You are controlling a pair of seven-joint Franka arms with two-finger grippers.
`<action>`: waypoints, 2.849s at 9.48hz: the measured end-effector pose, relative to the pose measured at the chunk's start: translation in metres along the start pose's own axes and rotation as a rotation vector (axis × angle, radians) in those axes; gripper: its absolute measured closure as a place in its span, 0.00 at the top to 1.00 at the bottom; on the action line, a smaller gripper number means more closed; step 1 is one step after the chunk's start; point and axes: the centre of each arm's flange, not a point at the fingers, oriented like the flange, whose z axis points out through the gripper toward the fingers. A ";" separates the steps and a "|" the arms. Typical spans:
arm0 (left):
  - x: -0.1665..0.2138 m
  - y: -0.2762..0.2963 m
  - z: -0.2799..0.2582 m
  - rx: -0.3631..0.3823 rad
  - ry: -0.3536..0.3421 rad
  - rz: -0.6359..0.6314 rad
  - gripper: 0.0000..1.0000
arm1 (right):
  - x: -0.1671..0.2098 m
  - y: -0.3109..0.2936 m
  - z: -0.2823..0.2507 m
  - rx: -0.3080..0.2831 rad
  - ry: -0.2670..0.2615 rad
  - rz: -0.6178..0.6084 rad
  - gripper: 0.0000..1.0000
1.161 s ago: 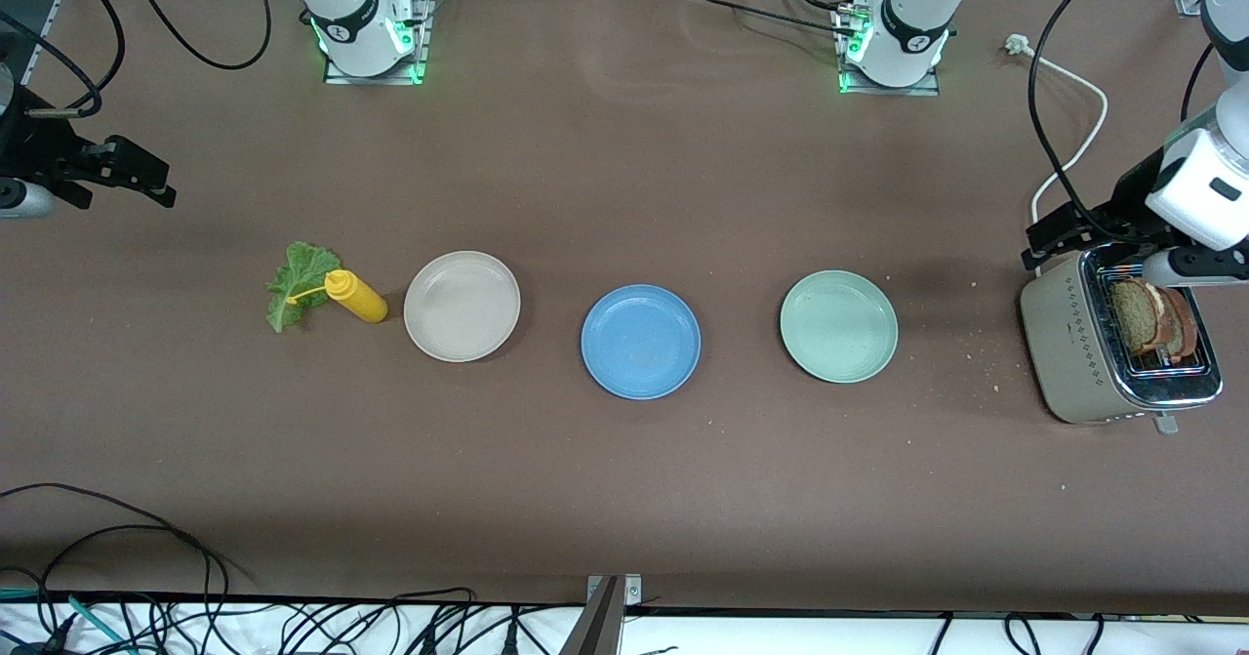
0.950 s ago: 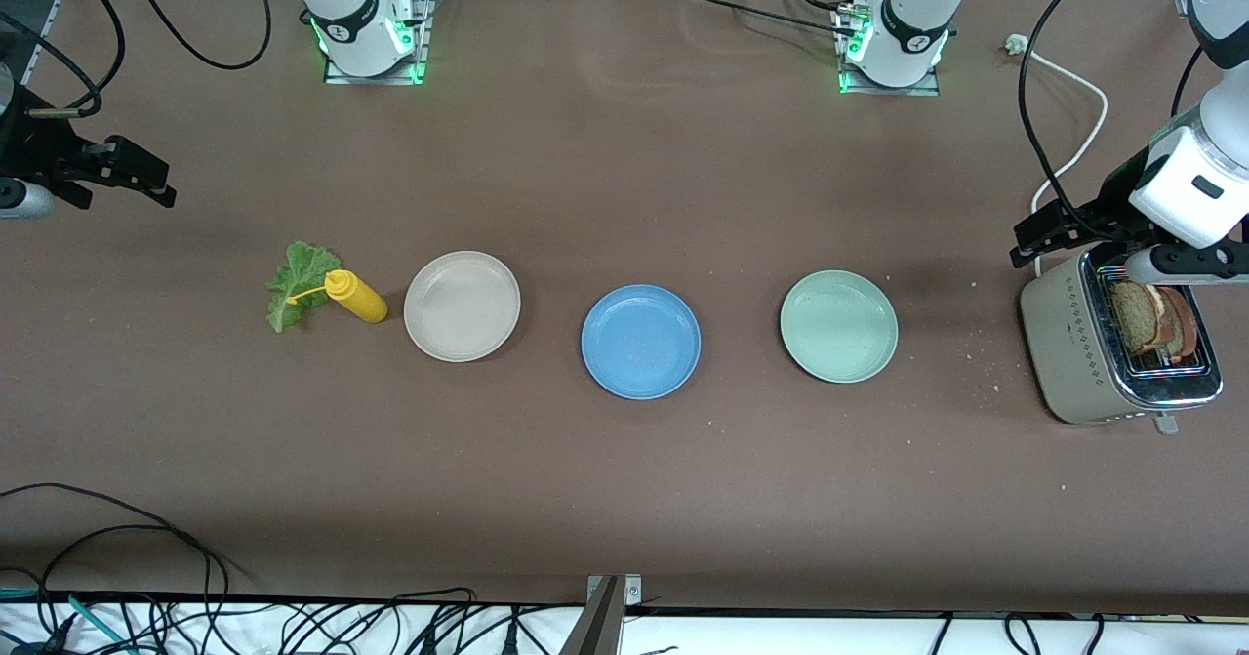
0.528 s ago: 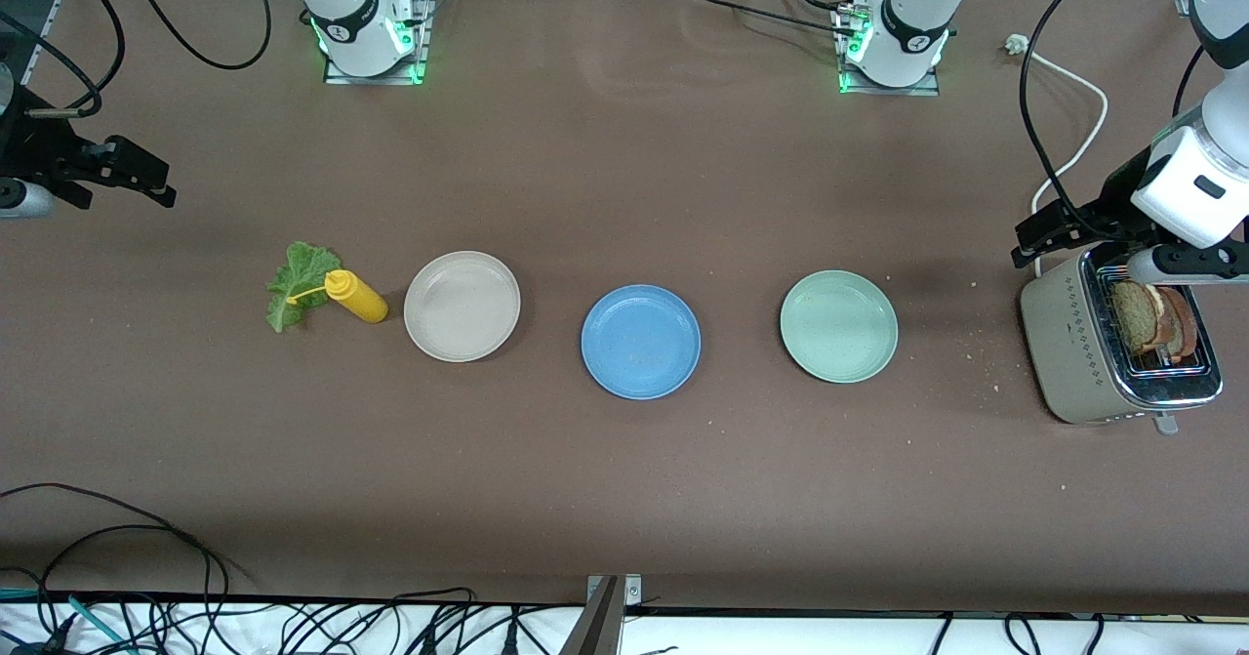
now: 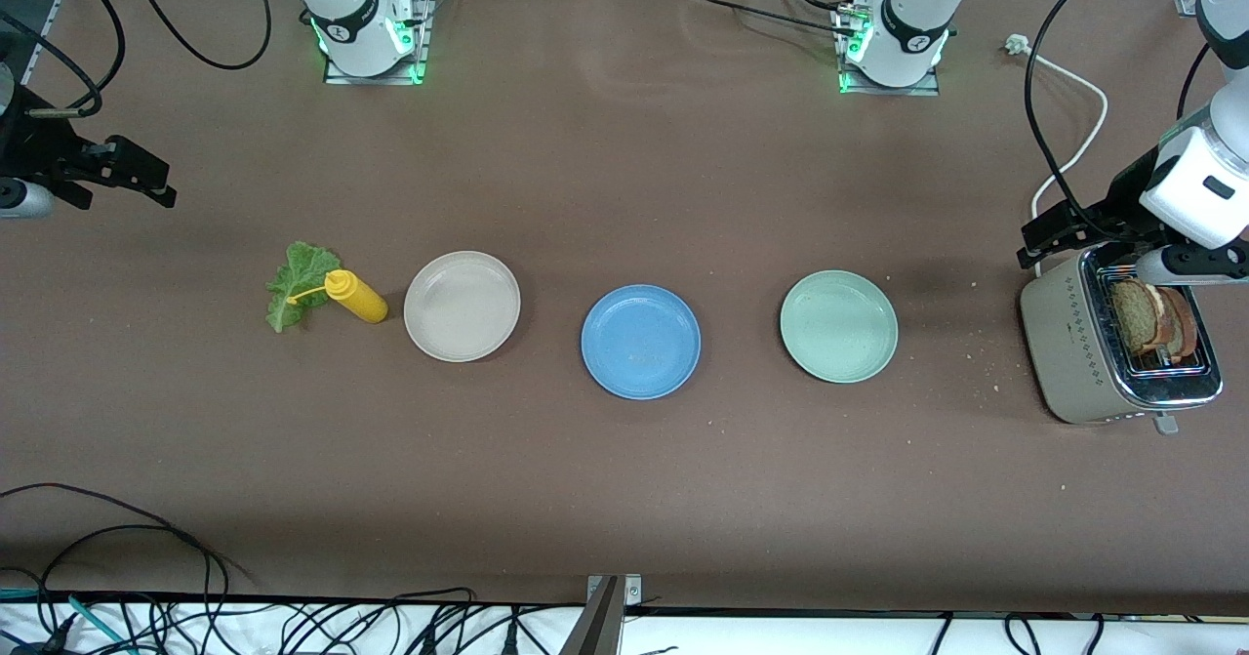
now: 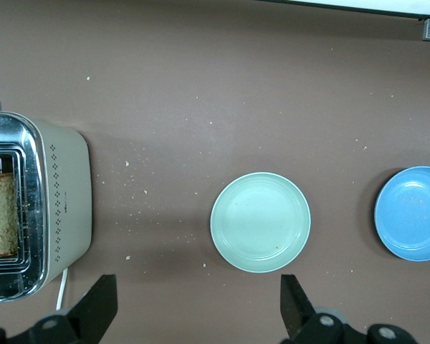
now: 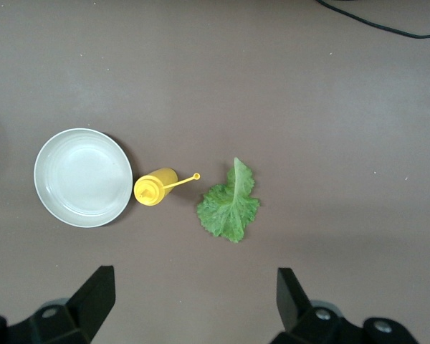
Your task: Make sandwich in blue plate with both arms
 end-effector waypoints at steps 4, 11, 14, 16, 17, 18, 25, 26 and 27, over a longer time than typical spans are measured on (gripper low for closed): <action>0.000 -0.003 0.000 0.001 -0.002 -0.005 1.00 | 0.000 -0.001 0.000 0.000 0.000 -0.002 1.00; 0.001 -0.027 -0.002 0.004 -0.004 -0.044 1.00 | 0.000 -0.001 0.000 0.000 0.000 -0.002 1.00; 0.001 -0.027 -0.002 0.005 -0.008 -0.043 1.00 | 0.000 -0.001 0.000 0.000 0.000 -0.002 1.00; 0.000 -0.027 -0.001 0.005 -0.012 -0.043 1.00 | 0.000 -0.001 0.000 0.000 0.000 -0.002 1.00; 0.000 -0.028 -0.001 0.005 -0.012 -0.045 1.00 | 0.000 -0.001 0.000 0.000 0.000 -0.002 1.00; 0.000 -0.030 -0.001 0.005 -0.014 -0.048 1.00 | 0.000 -0.001 0.000 0.000 0.000 -0.002 1.00; -0.003 -0.029 0.001 0.007 -0.044 -0.046 1.00 | 0.000 -0.001 0.000 0.000 0.000 -0.002 1.00; -0.003 -0.028 0.001 0.007 -0.044 -0.045 1.00 | 0.000 -0.001 0.000 0.000 0.000 -0.002 1.00; -0.003 -0.028 0.001 0.007 -0.044 -0.044 1.00 | 0.000 -0.001 0.000 0.000 0.000 -0.002 1.00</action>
